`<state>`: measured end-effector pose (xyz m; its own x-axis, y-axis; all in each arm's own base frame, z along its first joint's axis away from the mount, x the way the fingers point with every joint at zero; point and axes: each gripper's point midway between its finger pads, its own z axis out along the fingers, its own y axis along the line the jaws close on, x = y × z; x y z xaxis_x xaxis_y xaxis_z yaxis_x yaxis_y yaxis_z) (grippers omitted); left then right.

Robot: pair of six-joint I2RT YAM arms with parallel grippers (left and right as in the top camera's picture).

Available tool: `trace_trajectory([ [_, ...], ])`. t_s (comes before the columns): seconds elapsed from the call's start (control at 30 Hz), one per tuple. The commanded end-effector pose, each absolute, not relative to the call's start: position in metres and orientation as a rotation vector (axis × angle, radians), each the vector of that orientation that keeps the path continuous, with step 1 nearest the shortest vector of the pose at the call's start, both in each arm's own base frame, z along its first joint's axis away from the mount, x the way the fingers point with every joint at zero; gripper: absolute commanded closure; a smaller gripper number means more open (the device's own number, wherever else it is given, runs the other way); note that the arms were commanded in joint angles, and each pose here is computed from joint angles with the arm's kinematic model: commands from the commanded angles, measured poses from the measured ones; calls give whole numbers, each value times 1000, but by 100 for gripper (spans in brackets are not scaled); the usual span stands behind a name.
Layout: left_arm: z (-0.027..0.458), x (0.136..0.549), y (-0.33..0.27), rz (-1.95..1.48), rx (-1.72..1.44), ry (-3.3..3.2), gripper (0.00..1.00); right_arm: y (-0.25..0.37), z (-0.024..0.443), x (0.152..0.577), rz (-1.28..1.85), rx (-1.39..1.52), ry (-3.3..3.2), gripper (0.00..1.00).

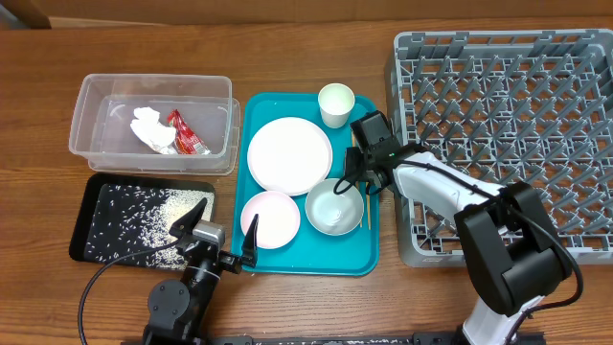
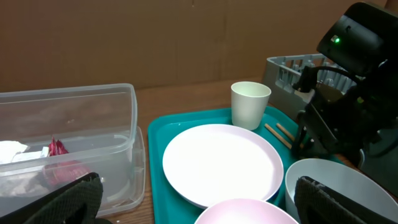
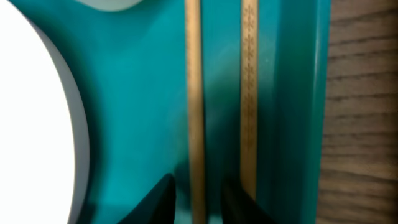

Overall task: Sort waste into correct bins and load items into the dishwasher
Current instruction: 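Reach the right gripper to the chopsticks and grasp one, then place the chopstick into the grey dish rack with right gripper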

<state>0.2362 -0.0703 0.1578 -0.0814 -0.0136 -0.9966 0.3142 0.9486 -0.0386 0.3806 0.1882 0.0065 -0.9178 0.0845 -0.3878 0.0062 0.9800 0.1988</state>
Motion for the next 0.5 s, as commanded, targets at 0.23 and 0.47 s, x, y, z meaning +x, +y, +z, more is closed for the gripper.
trace_trajectory([
  [0.23, 158, 236, -68, -281, 211, 1632, 0, 189, 19, 390, 257, 67, 2712, 96],
  [0.47, 158, 236, -68, -281, 211, 1632, 0, 199, 100, 406, 298, -38, 2608, 96],
])
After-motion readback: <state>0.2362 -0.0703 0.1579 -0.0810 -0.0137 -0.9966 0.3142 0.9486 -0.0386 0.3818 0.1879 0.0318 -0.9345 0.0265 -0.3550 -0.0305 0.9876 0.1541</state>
